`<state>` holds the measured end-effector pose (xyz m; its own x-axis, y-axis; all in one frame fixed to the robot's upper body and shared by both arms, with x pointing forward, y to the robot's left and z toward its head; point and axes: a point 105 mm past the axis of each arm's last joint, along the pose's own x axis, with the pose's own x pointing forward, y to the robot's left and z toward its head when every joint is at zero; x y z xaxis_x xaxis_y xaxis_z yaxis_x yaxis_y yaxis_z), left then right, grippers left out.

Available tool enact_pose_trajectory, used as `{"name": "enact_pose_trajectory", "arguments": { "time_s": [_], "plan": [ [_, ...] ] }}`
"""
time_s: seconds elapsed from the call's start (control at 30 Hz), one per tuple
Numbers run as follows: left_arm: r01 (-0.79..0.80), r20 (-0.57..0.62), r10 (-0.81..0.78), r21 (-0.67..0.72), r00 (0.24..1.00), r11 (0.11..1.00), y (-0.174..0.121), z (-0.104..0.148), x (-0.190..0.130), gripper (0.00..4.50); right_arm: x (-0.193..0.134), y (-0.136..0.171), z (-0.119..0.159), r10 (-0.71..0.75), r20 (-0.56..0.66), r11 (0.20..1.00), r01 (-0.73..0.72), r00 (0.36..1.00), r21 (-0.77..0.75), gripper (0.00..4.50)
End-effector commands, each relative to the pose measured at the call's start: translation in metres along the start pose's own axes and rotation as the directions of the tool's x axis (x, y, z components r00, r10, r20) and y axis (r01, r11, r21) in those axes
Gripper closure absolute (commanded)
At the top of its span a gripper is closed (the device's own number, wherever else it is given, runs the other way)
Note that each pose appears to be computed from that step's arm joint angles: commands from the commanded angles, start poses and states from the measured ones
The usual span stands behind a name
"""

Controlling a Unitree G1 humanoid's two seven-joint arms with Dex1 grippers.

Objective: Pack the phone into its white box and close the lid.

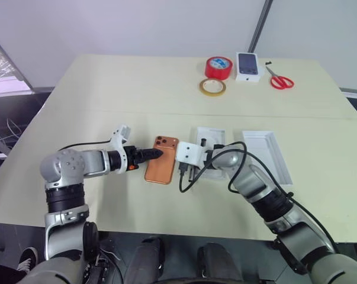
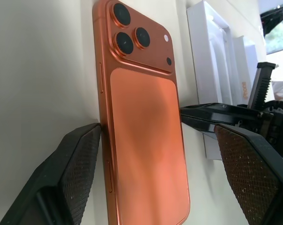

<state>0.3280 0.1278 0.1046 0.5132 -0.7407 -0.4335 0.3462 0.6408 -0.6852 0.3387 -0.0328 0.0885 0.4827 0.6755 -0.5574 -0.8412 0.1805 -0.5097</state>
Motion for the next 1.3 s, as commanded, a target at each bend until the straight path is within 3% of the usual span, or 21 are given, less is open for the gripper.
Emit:
{"name": "enact_pose_trajectory", "arguments": {
  "time_s": [0.03,0.23,0.63,0.73,0.83,0.93,1.3],
  "plan": [
    [-0.008,-0.140,0.021,0.093,0.990,0.996,-0.010,-0.020,0.014,0.46,0.007,0.009,0.000,0.028,-0.005,0.999,-0.028,1.000,0.015,4.46],
    [0.013,-0.146,0.001,0.099,0.989,0.995,-0.013,-0.021,0.019,0.46,0.008,0.010,-0.002,0.023,-0.007,1.000,-0.023,1.000,0.011,4.46],
    [0.147,-0.021,-0.150,-0.117,0.988,0.982,-0.017,-0.005,0.010,0.46,0.006,0.012,-0.003,0.018,-0.011,1.000,-0.018,1.000,0.016,4.46],
    [0.111,-0.024,-0.115,-0.137,0.993,0.984,-0.007,-0.010,0.007,0.46,0.007,0.013,-0.003,0.021,-0.009,1.000,-0.021,1.000,0.013,4.46],
    [0.118,-0.018,-0.122,-0.154,0.992,0.981,-0.006,-0.013,0.006,1.29,0.008,0.014,-0.002,0.023,-0.005,1.000,-0.023,1.000,0.005,4.50],
    [0.109,-0.020,-0.113,-0.152,0.993,0.982,-0.004,-0.015,0.005,2.67,0.008,0.014,-0.002,0.024,-0.003,1.000,-0.024,1.000,0.006,4.50],
    [0.099,0.004,-0.100,-0.183,0.995,0.978,0.004,-0.014,-0.001,2.67,0.008,0.015,-0.004,0.025,-0.008,1.000,-0.025,1.000,0.001,4.50]
  ]
}}
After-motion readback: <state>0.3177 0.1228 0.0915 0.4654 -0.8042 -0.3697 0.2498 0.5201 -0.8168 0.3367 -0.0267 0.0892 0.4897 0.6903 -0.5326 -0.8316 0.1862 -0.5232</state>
